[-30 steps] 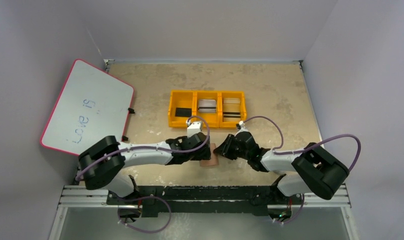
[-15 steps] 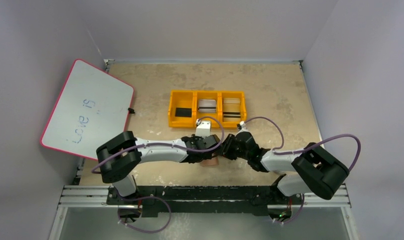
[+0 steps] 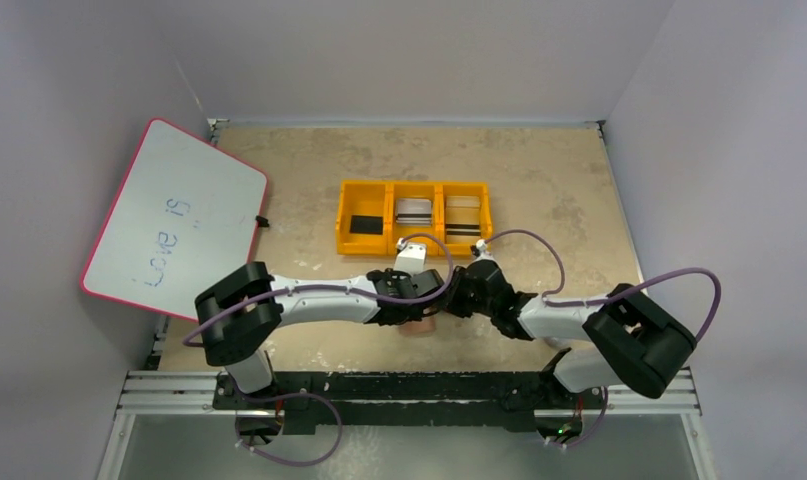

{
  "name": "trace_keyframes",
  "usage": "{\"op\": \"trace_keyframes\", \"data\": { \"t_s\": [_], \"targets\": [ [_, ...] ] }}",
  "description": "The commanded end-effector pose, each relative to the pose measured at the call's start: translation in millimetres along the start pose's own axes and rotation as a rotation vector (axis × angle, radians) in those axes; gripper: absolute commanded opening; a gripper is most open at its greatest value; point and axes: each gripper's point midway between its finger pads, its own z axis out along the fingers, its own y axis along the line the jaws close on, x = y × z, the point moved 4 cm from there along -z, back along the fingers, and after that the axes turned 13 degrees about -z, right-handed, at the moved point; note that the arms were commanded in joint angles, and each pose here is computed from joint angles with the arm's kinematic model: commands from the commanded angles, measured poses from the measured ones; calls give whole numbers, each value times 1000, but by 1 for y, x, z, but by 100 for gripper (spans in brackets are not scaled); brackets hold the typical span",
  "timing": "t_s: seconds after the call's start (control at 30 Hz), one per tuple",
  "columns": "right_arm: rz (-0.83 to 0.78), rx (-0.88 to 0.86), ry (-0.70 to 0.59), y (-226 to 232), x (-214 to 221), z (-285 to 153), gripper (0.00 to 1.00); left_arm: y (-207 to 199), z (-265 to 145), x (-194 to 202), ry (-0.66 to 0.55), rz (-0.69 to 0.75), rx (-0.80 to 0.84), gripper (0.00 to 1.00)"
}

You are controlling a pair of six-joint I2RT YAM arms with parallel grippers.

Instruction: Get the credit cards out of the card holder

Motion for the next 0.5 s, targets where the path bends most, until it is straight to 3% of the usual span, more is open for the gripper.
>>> {"op": "trace_keyframes", "data": {
  "t_s": [0.0, 0.07, 0.27, 0.47],
  "targets": [
    [-42, 89, 12, -14, 4, 1, 21, -7, -7, -5, 8, 63, -14, 36],
    [-56, 53, 10, -10, 4, -1, 23, -10, -6, -3, 18, 68, 3, 31],
    [-72, -40, 21, 2, 7, -3, 36, -9, -1, 3, 27, 58, 1, 4],
    [-111, -67, 76, 7, 11, 5, 43, -3, 2, 5, 11, 39, -9, 0]
  ]
}}
